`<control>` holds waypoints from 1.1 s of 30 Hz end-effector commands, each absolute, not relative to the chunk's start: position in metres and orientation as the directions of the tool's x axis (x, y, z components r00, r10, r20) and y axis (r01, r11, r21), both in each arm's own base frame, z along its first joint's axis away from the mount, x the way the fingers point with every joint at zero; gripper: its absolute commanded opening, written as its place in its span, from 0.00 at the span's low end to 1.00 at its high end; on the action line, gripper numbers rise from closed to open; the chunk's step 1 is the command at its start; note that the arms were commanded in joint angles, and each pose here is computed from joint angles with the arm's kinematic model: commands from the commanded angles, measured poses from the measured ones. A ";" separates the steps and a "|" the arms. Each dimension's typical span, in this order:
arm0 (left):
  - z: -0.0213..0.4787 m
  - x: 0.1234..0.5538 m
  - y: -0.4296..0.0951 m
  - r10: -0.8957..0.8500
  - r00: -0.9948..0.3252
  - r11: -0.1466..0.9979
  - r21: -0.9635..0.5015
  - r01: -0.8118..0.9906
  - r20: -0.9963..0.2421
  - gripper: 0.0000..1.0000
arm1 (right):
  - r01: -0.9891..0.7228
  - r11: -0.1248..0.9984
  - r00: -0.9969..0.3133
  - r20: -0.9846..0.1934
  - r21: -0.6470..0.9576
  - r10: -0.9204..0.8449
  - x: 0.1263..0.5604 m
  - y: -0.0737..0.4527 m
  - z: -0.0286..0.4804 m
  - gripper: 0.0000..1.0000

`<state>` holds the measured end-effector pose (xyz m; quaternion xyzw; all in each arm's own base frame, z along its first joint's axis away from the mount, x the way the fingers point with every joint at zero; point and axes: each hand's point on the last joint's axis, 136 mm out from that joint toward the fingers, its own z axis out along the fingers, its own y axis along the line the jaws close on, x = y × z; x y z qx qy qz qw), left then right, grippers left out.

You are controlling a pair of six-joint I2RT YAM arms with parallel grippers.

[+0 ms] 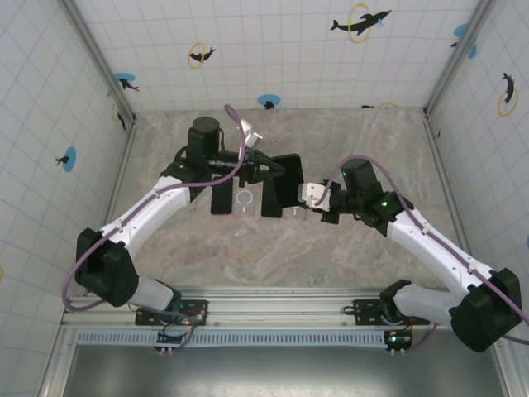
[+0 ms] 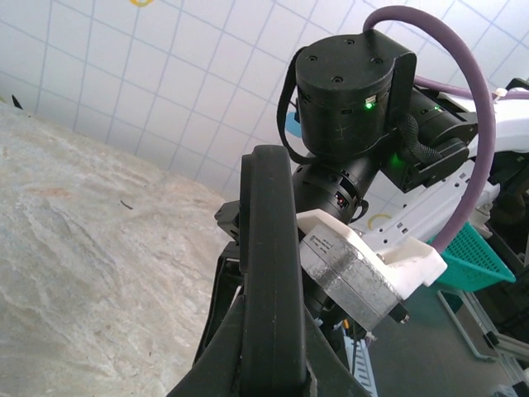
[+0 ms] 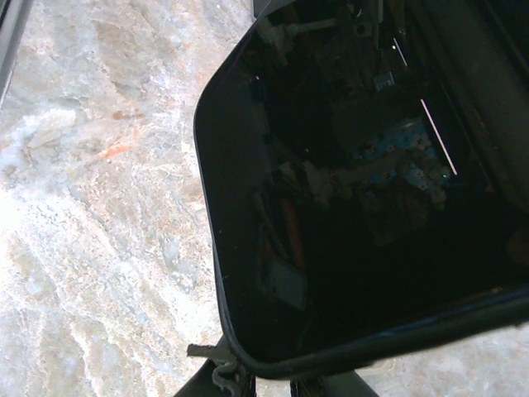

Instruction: Take the phone out of the phone case

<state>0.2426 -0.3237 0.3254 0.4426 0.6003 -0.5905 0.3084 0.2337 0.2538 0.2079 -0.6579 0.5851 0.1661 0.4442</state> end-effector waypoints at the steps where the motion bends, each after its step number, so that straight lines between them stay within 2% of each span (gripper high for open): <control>1: 0.316 0.178 -0.332 0.325 -0.546 -0.311 -0.632 0.710 -0.773 0.00 | -0.729 0.209 0.492 -0.712 -0.651 -0.501 0.268 0.270 0.288 0.15; 12: 0.316 0.184 -0.335 0.304 -0.545 -0.287 -0.621 0.729 -0.781 0.00 | -0.711 0.255 0.470 -0.713 -0.655 -0.519 0.273 0.263 0.287 0.16; 18: 0.311 0.208 -0.332 0.242 -0.532 -0.173 -0.575 0.800 -0.812 0.00 | -0.785 0.261 0.394 -0.779 -0.561 -0.488 0.263 0.256 0.277 0.17; 21: 0.320 0.220 -0.329 0.198 -0.509 -0.145 -0.539 0.830 -0.837 0.00 | -0.837 0.281 0.299 -0.824 -0.469 -0.481 0.258 0.247 0.266 0.23; 25: 0.331 0.234 -0.321 0.152 -0.468 -0.117 -0.486 0.866 -0.871 0.00 | -0.927 0.289 0.107 -0.908 -0.238 -0.405 0.245 0.232 0.254 0.37; 27: 0.335 0.237 -0.320 0.140 -0.452 -0.122 -0.468 0.875 -0.881 0.00 | -0.958 0.255 0.029 -0.933 -0.128 -0.358 0.233 0.230 0.253 0.43; 29: 0.338 0.239 -0.320 0.137 -0.445 -0.134 -0.461 0.877 -0.885 0.00 | -0.978 0.209 -0.044 -0.944 -0.027 -0.328 0.222 0.229 0.250 0.45; 33: 0.345 0.240 -0.319 0.133 -0.436 -0.155 -0.453 0.878 -0.890 0.00 | -0.989 0.129 -0.110 -0.950 0.074 -0.291 0.206 0.231 0.246 0.46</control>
